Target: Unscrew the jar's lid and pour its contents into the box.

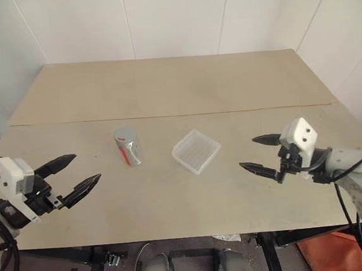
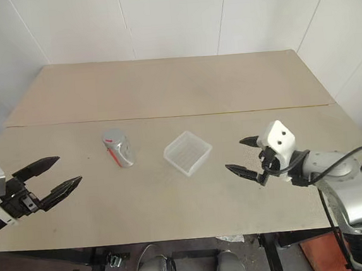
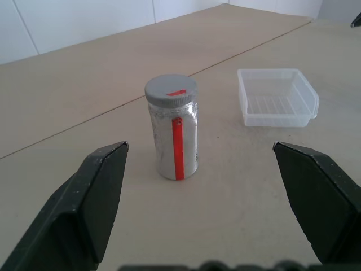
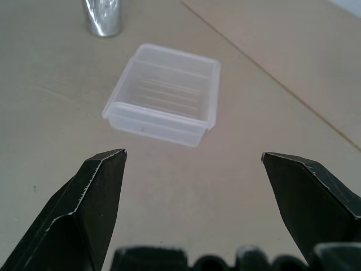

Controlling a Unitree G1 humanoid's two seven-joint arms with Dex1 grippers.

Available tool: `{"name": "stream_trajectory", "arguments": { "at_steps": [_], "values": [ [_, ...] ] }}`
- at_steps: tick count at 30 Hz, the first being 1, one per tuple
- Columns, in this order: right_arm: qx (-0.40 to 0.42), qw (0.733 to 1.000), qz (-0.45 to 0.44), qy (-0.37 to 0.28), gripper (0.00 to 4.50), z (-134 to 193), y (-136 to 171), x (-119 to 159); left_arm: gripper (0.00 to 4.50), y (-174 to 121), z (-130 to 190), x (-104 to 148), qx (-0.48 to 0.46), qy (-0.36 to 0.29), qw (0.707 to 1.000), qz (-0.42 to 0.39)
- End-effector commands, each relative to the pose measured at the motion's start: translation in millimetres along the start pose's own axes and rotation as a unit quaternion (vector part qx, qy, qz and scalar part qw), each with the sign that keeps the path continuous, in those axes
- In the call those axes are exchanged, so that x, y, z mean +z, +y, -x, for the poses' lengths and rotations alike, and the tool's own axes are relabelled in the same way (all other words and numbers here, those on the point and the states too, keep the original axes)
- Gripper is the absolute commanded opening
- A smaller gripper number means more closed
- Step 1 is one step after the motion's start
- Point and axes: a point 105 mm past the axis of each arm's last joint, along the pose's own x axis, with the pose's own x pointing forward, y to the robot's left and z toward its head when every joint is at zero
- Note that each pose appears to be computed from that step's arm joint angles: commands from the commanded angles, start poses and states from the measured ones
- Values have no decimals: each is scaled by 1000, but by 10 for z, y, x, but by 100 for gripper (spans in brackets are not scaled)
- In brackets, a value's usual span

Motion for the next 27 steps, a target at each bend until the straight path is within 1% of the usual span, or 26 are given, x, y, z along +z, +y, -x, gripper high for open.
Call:
{"name": "stream_trajectory", "arguments": {
  "at_steps": [1,4,8,11,14,18,23,27],
  "values": [
    [6,999,21,-25,450,52,-3,170,447,-24,-31,72,-5,-21,1000,-11],
    [14,999,32,-15,450,22,-1,150,447,-38,-69,42,-1,-27,1000,-8],
    [8,999,50,-17,450,-29,-68,202,447,-28,-59,-56,24,-13,1000,-8],
    [9,997,68,-23,450,-92,-94,261,447,-46,-190,-134,47,-21,999,12],
    [20,995,87,-35,450,-153,-72,364,447,-109,-375,-252,52,-28,998,28],
    [29,993,100,-47,450,-232,-47,473,447,-101,-548,-353,60,-39,997,40],
    [49,990,119,-65,450,-295,37,608,447,-14,-748,-370,86,-56,994,31],
    [51,987,136,-71,450,-330,85,671,447,-11,-837,-392,80,-62,994,31]
  ]
}}
